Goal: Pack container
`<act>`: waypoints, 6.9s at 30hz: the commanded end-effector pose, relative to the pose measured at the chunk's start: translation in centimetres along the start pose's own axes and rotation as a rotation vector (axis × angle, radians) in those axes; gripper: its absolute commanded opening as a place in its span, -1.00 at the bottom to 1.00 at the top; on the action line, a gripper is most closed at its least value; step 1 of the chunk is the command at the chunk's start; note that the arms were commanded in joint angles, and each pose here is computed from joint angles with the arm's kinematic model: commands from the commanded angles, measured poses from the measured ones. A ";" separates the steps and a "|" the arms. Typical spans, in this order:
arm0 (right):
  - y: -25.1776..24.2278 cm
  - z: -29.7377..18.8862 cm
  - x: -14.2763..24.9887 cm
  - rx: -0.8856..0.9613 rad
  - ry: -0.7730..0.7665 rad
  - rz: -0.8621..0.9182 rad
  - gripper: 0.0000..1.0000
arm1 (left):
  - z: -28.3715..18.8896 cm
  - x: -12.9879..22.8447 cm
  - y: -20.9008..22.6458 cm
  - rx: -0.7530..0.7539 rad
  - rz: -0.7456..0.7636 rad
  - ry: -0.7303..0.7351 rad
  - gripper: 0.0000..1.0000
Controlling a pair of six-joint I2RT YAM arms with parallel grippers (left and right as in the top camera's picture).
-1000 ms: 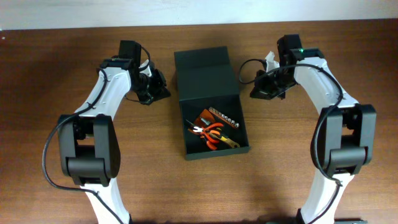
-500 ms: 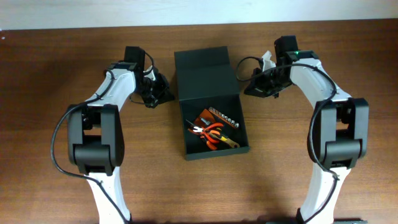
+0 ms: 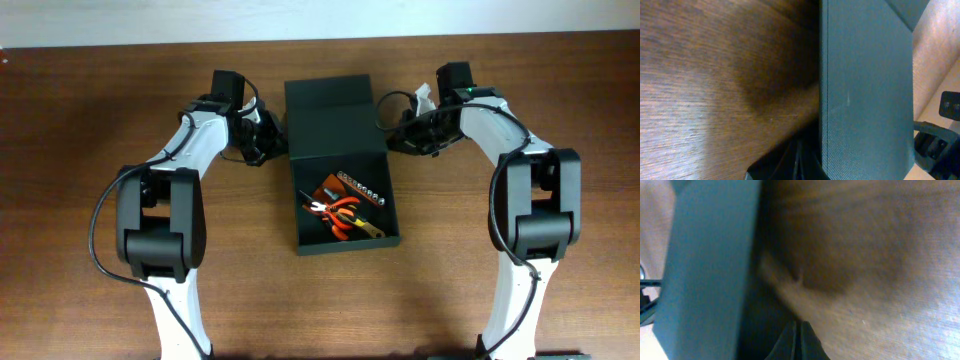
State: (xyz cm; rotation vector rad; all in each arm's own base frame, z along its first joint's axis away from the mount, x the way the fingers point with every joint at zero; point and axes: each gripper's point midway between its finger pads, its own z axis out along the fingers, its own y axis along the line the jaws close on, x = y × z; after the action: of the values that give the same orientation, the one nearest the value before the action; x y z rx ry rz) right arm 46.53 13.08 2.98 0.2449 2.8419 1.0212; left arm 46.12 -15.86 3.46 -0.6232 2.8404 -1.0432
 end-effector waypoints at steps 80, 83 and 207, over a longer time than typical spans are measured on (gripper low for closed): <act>11.7 -12.1 4.1 -0.128 -0.112 -0.617 -0.93 | -10.0 3.3 -9.5 0.301 0.534 -0.036 -0.96; 11.4 -12.9 5.3 -0.097 -0.085 -0.603 -0.92 | -11.1 4.5 -9.6 0.292 0.553 -0.024 -0.97; 8.4 -25.5 32.7 0.134 -0.410 -1.027 0.98 | -23.2 17.1 16.1 -0.538 0.699 -1.063 0.98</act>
State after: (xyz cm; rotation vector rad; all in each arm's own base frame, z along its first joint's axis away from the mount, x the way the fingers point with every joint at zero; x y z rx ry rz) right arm 11.46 9.61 26.20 -0.7996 2.1608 0.4623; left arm 20.57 1.91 13.13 -0.0530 2.0299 0.1326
